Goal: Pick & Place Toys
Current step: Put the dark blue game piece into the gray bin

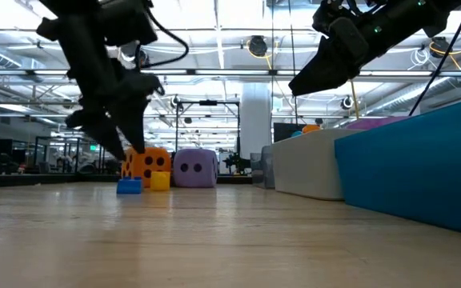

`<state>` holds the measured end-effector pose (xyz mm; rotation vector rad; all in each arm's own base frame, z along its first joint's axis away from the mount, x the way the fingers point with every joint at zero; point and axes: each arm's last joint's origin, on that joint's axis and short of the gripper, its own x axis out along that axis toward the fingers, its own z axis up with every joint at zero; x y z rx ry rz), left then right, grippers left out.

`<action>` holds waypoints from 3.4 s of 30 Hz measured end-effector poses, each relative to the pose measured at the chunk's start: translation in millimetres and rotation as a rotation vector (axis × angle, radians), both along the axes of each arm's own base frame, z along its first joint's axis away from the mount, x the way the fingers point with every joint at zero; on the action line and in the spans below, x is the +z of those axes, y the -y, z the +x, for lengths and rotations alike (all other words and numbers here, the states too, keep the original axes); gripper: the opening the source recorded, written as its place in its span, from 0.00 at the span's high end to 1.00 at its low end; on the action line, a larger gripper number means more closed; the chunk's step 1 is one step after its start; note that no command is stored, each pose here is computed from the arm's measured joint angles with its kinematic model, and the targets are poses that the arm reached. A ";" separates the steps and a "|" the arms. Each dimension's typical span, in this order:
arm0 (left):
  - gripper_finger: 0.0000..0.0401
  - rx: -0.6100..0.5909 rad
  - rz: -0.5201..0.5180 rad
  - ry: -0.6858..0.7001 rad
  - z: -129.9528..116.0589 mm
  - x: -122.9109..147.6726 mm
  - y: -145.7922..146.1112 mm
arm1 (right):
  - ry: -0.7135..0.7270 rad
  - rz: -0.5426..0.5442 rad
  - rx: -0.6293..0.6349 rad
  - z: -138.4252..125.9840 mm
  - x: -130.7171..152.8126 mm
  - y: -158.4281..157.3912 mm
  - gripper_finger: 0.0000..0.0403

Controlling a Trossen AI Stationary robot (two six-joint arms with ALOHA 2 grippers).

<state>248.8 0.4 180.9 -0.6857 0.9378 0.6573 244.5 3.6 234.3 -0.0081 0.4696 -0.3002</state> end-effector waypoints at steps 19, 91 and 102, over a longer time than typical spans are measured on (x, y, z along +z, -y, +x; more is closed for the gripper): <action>0.36 0.025 -0.073 -0.127 16.3 -43.5 -16.5 | 0.000 0.002 -0.001 0.0 -0.1 -0.1 0.30; 0.79 -0.781 0.482 0.479 81.8 43.5 46.6 | 0.272 0.193 0.406 68.4 -35.5 -15.6 0.49; 0.79 -0.783 0.484 0.479 81.8 43.6 46.7 | 0.279 0.167 0.428 68.5 -34.6 -16.1 0.72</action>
